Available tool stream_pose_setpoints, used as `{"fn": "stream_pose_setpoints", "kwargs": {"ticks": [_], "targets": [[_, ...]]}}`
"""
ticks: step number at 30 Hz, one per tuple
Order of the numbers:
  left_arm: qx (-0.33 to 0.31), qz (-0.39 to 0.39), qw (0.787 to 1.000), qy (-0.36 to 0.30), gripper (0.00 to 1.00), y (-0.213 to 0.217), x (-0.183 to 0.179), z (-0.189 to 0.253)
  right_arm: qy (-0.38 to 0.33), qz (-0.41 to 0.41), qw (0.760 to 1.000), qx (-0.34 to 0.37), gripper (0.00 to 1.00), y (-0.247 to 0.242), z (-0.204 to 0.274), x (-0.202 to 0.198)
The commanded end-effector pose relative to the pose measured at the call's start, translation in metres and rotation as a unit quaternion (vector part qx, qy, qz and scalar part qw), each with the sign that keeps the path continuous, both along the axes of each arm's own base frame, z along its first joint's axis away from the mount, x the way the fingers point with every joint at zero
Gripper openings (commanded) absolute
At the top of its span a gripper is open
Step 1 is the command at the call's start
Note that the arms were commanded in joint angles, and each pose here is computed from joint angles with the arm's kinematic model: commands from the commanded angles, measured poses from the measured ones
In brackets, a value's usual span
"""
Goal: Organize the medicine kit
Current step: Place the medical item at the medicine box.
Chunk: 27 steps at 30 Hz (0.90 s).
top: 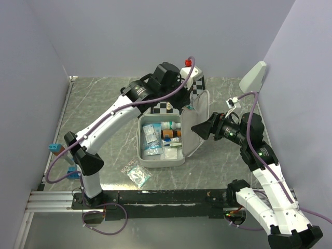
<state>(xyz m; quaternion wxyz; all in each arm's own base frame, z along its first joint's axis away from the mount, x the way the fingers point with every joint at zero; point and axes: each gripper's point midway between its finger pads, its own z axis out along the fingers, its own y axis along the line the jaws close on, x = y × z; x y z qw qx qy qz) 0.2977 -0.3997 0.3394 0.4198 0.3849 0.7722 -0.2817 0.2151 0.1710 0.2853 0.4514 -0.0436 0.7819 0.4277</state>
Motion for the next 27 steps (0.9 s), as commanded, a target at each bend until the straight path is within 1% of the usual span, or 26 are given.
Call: {"fn": "stream_pose_setpoints", "kwargs": {"ticks": [1,9,14,22,27], "targets": [[-0.016,-0.001,0.996,-0.083,0.01,0.018,-0.001,0.044,-0.038,-0.003,0.999,0.009,0.94,-0.002,0.027,0.001],[-0.027,-0.034,0.995,-0.092,0.01,0.01,-0.011,0.053,-0.04,-0.003,0.999,0.012,0.95,-0.002,0.029,0.0],[-0.002,-0.064,0.993,-0.097,0.01,-0.011,-0.025,0.037,-0.041,-0.002,0.999,0.013,0.95,-0.001,0.032,-0.001],[0.0,-0.098,0.992,-0.083,0.01,-0.03,-0.04,0.027,-0.042,0.0,0.999,0.016,0.95,-0.001,0.034,-0.001],[0.003,-0.106,0.992,-0.069,0.01,-0.039,-0.041,0.015,-0.041,0.0,0.999,0.017,0.95,-0.001,0.033,0.0]]}}
